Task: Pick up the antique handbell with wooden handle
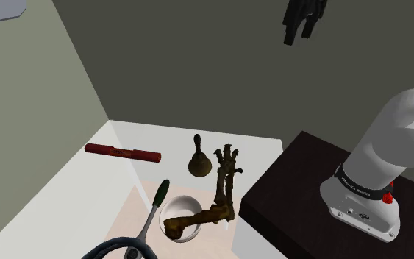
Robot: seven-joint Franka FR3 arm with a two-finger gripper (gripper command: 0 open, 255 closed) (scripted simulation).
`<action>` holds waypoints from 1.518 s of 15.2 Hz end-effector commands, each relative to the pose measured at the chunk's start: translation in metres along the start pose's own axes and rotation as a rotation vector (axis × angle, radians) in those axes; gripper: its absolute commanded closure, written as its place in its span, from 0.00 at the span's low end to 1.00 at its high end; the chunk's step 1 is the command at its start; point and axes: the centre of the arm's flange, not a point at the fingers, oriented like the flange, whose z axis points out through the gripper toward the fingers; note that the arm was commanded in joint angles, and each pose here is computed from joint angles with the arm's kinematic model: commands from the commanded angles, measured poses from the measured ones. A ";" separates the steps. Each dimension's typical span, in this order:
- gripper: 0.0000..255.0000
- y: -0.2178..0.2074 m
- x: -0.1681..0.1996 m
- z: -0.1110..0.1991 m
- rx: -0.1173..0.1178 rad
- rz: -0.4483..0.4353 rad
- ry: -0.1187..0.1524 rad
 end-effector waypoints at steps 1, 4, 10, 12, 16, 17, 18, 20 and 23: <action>0.00 0.000 0.000 0.000 0.000 0.000 0.000; 0.00 -0.017 0.020 0.030 -0.003 -0.003 -0.008; 0.00 -0.052 0.060 0.091 -0.008 -0.008 -0.025; 0.00 -0.064 0.073 0.112 -0.010 -0.009 -0.031; 0.00 -0.087 0.099 0.153 -0.013 -0.013 -0.042; 0.00 -0.092 0.105 0.164 -0.014 -0.014 -0.045; 0.00 -0.098 0.112 0.174 -0.015 -0.014 -0.047; 0.00 -0.110 0.124 0.195 -0.017 -0.016 -0.053; 0.00 -0.127 0.143 0.227 -0.019 -0.019 -0.061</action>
